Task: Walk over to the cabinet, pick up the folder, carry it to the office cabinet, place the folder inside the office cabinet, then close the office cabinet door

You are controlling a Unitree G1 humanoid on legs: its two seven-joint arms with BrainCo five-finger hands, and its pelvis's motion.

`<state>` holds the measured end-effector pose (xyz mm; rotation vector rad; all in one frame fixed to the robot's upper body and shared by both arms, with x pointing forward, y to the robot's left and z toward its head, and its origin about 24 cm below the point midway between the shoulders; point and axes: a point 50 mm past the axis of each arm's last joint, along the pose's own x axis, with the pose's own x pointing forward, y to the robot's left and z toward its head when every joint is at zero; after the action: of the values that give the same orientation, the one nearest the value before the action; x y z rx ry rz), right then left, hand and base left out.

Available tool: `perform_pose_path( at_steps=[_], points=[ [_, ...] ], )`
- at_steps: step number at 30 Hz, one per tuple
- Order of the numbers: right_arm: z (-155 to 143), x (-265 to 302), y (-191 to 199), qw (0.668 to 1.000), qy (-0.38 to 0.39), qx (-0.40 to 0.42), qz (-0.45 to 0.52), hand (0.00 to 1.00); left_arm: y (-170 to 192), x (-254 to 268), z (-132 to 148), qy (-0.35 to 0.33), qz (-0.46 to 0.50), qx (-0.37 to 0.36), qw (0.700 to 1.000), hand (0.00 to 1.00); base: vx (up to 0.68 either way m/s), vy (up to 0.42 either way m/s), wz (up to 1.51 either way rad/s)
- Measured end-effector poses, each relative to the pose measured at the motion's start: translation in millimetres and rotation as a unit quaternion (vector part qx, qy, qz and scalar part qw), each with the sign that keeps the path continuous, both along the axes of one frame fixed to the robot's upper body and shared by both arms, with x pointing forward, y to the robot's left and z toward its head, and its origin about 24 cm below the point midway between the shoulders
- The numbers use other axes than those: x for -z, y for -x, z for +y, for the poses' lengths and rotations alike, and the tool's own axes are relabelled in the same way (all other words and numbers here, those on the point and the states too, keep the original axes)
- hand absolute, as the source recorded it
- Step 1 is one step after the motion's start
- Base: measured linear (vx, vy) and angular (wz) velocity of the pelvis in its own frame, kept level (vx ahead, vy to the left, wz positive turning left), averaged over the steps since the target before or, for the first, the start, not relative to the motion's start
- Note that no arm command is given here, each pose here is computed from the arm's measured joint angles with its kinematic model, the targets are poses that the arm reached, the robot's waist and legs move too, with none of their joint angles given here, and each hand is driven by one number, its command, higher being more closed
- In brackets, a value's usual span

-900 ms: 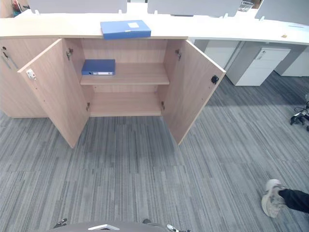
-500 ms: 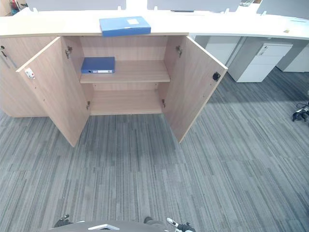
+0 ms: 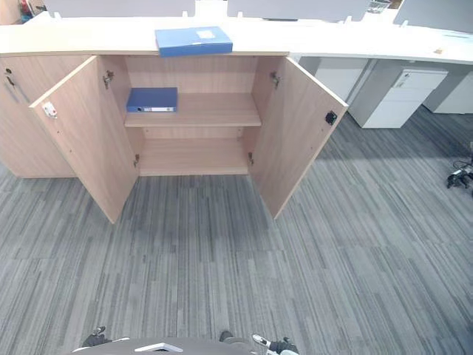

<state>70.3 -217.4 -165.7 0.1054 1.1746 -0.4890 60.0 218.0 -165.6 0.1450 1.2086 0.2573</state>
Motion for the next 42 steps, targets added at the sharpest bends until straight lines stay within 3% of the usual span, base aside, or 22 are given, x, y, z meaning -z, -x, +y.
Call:
perform_pose_path(
  at_steps=[6, 23, 30, 35, 42],
  points=[
    [1.1, -1.5, -10.0, 0.999, 0.008, -0.036, -0.003, 0.0, -5.6, -1.2, 1.5, -0.004, -0.006, 0.009, 1.0, 0.0, -0.01, -0.003, -0.19],
    [-3.9, -9.4, -31.9, 0.998, 0.018, -0.027, -0.05, 0.0, -30.2, -5.7, 1.3, -0.002, -0.038, 0.003, 0.999, 0.0, 0.22, -0.004, 0.14],
    [-15.9, -10.7, -19.3, 0.998, 0.034, 0.003, -0.044, 0.0, -41.0, -9.1, -8.6, 0.024, -0.086, -0.091, 0.992, 0.0, 0.49, -0.25, 0.26],
    [-6.7, -18.9, -45.7, 0.995, 0.03, 0.0, -0.094, 0.0, -59.4, -16.5, -11.7, 0.026, -0.128, -0.094, 0.987, 0.0, 0.33, -0.114, -0.34],
    [9.2, -15.3, -45.8, 0.996, 0.007, 0.012, -0.093, 0.0, -63.9, -16.8, -16.7, 0.029, -0.132, -0.099, 0.986, 0.0, 0.27, 0.159, -0.15]
  ],
)
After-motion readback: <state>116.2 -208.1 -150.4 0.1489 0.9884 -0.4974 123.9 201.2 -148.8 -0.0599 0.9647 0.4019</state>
